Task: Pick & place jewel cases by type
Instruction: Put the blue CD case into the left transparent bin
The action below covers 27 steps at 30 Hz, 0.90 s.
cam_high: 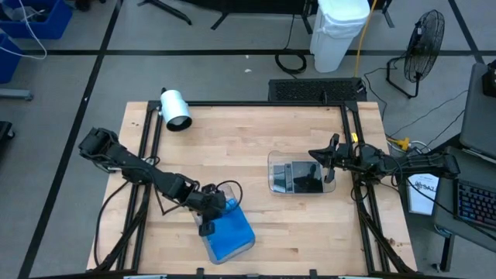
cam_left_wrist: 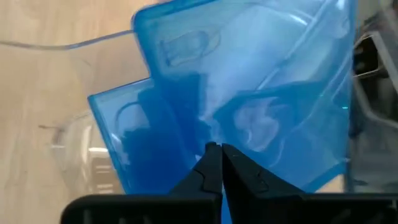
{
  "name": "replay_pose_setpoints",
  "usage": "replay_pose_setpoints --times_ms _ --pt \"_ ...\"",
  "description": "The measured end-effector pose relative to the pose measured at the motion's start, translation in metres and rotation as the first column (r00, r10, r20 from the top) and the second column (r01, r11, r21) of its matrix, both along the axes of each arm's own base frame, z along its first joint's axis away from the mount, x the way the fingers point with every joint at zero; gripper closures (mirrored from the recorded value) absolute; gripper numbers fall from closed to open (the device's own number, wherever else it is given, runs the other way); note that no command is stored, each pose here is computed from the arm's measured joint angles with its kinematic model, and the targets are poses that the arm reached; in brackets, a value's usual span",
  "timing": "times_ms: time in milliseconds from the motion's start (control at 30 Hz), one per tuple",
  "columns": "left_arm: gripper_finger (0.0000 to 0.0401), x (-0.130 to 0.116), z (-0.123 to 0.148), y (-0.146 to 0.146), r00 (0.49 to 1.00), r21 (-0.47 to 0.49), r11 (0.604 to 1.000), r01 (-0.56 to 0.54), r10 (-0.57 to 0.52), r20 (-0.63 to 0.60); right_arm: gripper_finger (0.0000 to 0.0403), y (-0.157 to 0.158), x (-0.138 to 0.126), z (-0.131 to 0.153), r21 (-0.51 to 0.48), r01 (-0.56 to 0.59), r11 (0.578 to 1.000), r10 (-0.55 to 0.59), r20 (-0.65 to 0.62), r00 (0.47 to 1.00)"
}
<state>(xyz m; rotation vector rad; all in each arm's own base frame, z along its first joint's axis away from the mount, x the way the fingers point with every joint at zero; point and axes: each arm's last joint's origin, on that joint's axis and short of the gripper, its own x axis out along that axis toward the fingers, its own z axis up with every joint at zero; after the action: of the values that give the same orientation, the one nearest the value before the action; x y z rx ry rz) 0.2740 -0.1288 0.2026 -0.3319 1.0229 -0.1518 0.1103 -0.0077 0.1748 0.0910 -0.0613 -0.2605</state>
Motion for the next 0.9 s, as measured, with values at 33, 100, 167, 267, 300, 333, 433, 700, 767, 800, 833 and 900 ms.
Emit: replay_pose_setpoints --times_ms 33,100,167,267,300,333,433,700,767,800,833,900 --pt "0.0379 0.000 -0.001 0.000 1.000 0.015 1.000 -0.009 0.009 -0.002 0.0399 0.000 0.000 0.000 0.000 0.000 1.000 0.000 0.001 1.000" --pt "0.0369 0.000 -0.002 0.002 1.000 0.038 0.999 -0.031 0.031 -0.006 0.0398 0.000 0.000 0.000 0.000 0.000 1.000 0.000 0.000 1.000" --pt "0.0356 0.002 -0.002 0.004 1.000 0.039 0.999 -0.029 0.029 0.005 0.0399 0.000 0.000 0.000 0.000 0.000 1.000 0.000 0.000 1.000" --pt "0.0327 0.003 -0.002 0.006 0.999 0.027 0.999 -0.043 0.043 0.002 0.0398 0.000 0.000 0.000 0.000 0.000 1.000 0.000 0.000 1.000" --pt "0.0315 0.003 -0.002 0.007 0.999 0.022 0.998 -0.053 0.053 0.000 0.0399 0.000 0.000 0.000 0.000 0.000 1.000 0.000 0.000 1.000" --pt "0.0303 0.004 -0.002 0.008 0.998 0.019 0.998 -0.066 0.066 -0.004 0.0399 0.000 0.000 0.000 0.000 0.000 1.000 0.000 0.000 1.000" --pt "0.0258 0.005 -0.002 0.012 0.995 0.018 0.995 -0.096 0.096 -0.003 0.0399 0.000 0.000 0.000 0.000 0.000 1.000 0.000 0.000 1.000" --pt "0.0146 0.005 0.002 0.014 1.000 0.005 1.000 -0.012 0.012 0.003 0.0399 0.000 0.000 0.000 0.000 0.000 1.000 0.000 0.000 1.000" --pt "0.0129 0.004 0.001 0.014 1.000 0.012 1.000 -0.005 0.005 -0.003 0.0399 0.000 0.000 0.000 0.000 0.000 1.000 0.000 0.000 1.000" --pt "0.0122 0.004 0.000 0.014 1.000 0.021 1.000 -0.010 0.011 -0.008 0.0399 0.000 0.000 0.000 0.000 0.000 1.000 0.000 0.000 1.000" --pt "0.0117 0.003 0.000 0.015 1.000 0.039 0.999 -0.024 0.024 -0.012 0.0398 0.000 0.000 0.000 0.000 0.000 1.000 0.000 0.000 1.000" --pt "0.0110 0.001 -0.001 0.018 0.998 0.095 0.994 -0.053 0.056 -0.023 0.0399 0.000 0.000 0.000 0.000 0.000 1.000 0.000 0.000 1.000"
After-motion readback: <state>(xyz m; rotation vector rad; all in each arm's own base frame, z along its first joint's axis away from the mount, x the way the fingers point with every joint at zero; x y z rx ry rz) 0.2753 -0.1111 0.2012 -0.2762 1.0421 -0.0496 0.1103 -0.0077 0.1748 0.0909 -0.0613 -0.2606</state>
